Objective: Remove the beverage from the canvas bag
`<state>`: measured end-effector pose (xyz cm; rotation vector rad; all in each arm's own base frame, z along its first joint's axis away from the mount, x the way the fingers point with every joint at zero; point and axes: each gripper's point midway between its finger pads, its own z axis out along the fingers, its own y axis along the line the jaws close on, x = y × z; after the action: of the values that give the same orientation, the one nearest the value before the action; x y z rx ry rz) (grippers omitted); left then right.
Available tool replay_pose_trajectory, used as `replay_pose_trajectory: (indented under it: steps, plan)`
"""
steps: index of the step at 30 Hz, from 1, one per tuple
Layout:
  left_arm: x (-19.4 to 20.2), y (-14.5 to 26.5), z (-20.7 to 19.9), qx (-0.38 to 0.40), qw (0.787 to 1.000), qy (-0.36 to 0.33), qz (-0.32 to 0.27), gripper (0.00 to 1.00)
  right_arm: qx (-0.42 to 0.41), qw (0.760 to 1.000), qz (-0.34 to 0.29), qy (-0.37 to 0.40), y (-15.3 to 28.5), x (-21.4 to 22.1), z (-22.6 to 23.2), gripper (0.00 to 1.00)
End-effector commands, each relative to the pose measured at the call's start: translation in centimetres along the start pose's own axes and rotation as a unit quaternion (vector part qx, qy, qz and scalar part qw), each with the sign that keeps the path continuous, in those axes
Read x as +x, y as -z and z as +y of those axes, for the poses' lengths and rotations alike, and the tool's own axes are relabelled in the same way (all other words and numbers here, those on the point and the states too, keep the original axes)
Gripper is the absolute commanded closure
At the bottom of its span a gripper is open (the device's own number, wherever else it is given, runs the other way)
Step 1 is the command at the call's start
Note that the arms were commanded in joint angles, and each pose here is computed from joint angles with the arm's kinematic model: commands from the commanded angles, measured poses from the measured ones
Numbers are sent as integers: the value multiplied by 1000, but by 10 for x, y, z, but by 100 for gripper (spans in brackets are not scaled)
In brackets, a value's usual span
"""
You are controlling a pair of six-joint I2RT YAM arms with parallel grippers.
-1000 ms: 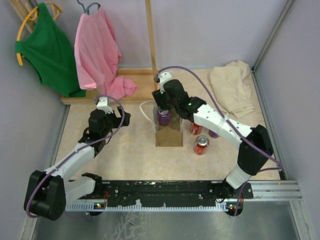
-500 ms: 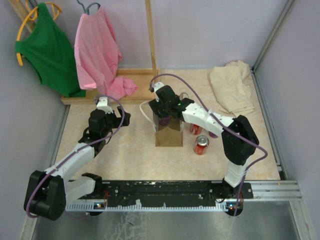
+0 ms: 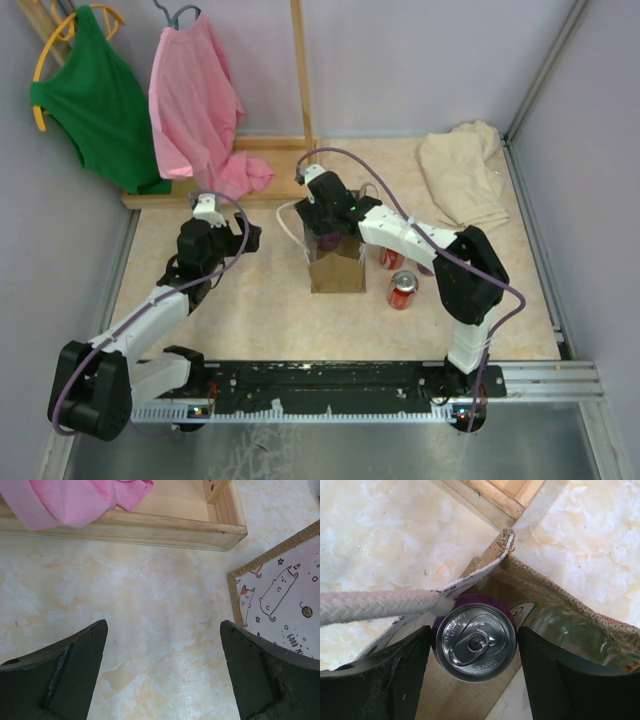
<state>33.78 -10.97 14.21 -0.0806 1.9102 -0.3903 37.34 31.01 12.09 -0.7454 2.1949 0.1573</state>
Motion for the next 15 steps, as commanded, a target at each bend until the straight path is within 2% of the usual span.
replay_pose_trajectory:
  steps: [1, 5, 10, 12, 15]
  plan:
    - [-10, -1, -4, 5, 1000, -3, -17, 0, -5, 1000, 15, 6, -11, 6, 6, 31]
    - [-12, -1, -5, 6, 1000, -3, -18, 0, -2, 1000, 22, 8, -14, 12, 6, 24]
    - [-11, -2, -7, 9, 1000, -2, -16, 0, 5, 999, 34, 12, -18, 20, 5, 24]
    - [-12, -3, -7, 10, 1000, -2, -16, 0, 7, 999, 34, 12, -17, 21, 3, 30]
    - [-11, -3, -7, 11, 1000, -2, -14, 0, 11, 999, 36, 13, -17, 23, 2, 49]
